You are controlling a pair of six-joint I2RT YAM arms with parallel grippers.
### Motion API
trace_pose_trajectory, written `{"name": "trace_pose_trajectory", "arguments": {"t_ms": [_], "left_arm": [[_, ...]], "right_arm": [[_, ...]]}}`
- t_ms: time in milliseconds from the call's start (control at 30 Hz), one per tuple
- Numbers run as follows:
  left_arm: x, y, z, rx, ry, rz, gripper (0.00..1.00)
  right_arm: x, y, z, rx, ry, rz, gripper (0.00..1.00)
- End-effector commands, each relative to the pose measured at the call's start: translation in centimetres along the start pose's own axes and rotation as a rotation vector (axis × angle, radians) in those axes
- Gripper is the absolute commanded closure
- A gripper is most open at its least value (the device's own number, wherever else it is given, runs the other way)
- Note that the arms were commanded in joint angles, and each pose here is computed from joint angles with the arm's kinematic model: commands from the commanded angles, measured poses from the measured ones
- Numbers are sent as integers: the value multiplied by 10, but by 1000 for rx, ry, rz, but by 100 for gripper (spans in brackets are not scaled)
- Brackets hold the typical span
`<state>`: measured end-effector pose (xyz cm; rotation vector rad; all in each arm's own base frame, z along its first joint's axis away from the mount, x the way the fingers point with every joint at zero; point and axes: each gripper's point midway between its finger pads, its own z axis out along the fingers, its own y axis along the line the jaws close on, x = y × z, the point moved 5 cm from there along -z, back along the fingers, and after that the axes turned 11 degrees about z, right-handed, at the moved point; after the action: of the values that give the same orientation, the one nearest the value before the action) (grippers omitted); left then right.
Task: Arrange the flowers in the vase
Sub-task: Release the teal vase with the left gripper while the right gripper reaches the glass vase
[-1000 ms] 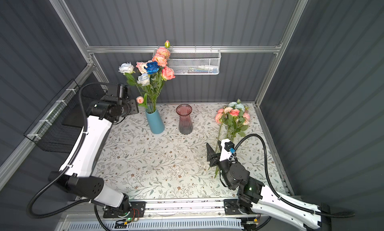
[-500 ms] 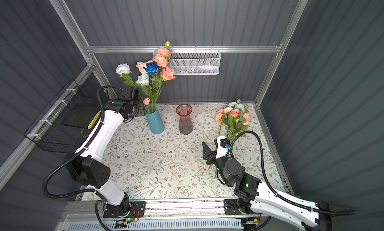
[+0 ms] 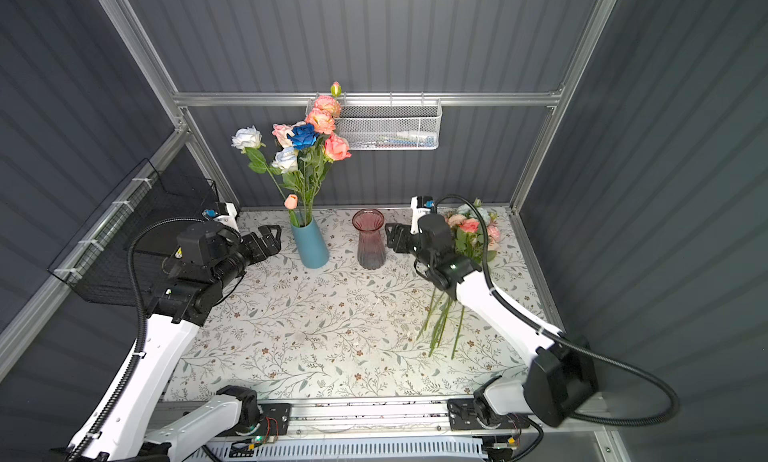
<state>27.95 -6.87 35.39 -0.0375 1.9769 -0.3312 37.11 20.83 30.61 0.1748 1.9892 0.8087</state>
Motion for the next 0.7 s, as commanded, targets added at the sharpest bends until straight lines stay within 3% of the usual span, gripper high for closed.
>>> {"name": "trace_pose_trajectory", "arguments": {"t_ms": [0, 167, 367, 467, 667], "left_arm": [[13, -18, -4, 190, -18, -72, 0], [49, -21, -12, 293, 15, -116, 0], [83, -12, -11, 268, 104, -121, 0], [91, -9, -11, 254, 122, -111, 0], [101, -6, -9, 242, 149, -106, 0]], "right_arm": [[-6, -1, 30, -3, 90, 52, 31], [-7, -7, 81, 62, 180, 79, 34], [15, -22, 116, 129, 294, 127, 45], [21, -21, 123, 106, 322, 151, 58], [25, -10, 112, 46, 347, 172, 98]]}}
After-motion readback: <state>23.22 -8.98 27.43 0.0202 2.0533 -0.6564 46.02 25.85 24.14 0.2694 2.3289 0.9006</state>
